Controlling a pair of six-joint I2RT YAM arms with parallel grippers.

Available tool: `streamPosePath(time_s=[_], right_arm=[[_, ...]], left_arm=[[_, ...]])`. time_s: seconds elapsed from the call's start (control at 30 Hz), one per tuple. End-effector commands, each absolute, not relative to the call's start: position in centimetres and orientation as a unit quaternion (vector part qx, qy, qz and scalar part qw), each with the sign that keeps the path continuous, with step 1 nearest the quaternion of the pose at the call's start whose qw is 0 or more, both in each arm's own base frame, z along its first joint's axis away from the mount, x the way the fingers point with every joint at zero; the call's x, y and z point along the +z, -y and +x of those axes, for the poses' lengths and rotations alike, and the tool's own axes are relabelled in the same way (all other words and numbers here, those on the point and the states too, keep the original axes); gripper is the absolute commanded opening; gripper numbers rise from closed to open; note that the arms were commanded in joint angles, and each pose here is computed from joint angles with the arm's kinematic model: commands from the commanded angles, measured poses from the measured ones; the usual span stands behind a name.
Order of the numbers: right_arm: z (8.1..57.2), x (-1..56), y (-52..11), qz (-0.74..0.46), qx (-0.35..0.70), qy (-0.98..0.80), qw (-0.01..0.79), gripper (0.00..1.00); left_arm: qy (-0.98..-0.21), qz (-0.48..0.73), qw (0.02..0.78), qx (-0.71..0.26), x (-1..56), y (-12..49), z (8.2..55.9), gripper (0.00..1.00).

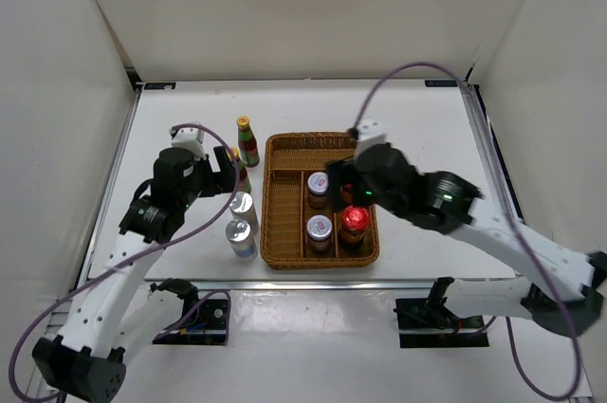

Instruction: Organize the condiment bottles

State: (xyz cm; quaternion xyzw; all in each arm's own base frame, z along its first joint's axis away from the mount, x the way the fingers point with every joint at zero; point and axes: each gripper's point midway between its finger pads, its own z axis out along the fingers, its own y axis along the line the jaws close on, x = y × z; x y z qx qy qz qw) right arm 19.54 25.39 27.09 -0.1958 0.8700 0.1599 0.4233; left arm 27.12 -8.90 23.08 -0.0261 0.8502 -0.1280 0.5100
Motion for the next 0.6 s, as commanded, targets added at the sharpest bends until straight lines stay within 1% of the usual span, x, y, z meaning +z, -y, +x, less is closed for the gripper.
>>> streamPosePath(time_s=[0.0, 0.03, 0.13, 0.17, 0.2, 0.23, 0.33, 0.4, 0.5, 0.57], right_arm=[[17.4, 28.0, -18.9, -0.174, 0.120, -0.877, 0.432, 1.00], [16.7, 28.6, -17.8, -0.159, 0.136, -0.873, 0.440, 1.00], [15.6, 29.1, -14.8, -0.148, 0.129, -0.873, 0.446, 1.00], [15.4, 29.0, -14.1, -0.147, 0.121, -0.874, 0.446, 1.00], [15.0, 28.6, -13.4, -0.152, 0.113, -0.878, 0.439, 1.00], [14.9, 28.8, -12.7, -0.148, 0.110, -0.877, 0.445, 1.00], [14.5, 28.8, -11.5, -0.155, 0.100, -0.875, 0.447, 1.00], [14.3, 28.2, -11.1, -0.158, 0.094, -0.878, 0.442, 1.00], [14.0, 28.1, -10.5, -0.161, 0.094, -0.876, 0.444, 1.00], [13.8, 28.2, -10.1, -0.159, 0.098, -0.875, 0.447, 1.00]], left_arm=[[-0.857, -0.052, 0.487, -0.160, 23.0, 10.0, 27.1, 0.98], [-0.856, -0.055, 0.490, -0.157, 22.8, 9.9, 27.3, 0.97], [-0.859, -0.067, 0.483, -0.154, 21.8, 10.2, 28.6, 0.95], [-0.860, -0.067, 0.482, -0.154, 21.6, 10.3, 28.9, 0.93], [-0.866, -0.071, 0.471, -0.151, 20.9, 10.5, 29.1, 0.93], [-0.863, -0.077, 0.476, -0.151, 20.7, 10.5, 29.7, 0.93], [-0.856, -0.080, 0.490, -0.143, 20.4, 10.7, 30.6, 0.93], [-0.842, -0.082, 0.515, -0.140, 20.9, 11.2, 31.6, 0.92], [-0.842, -0.089, 0.519, -0.117, 19.7, 11.2, 32.6, 0.92], [-0.838, -0.091, 0.527, -0.113, 20.3, 11.4, 33.0, 0.92]])
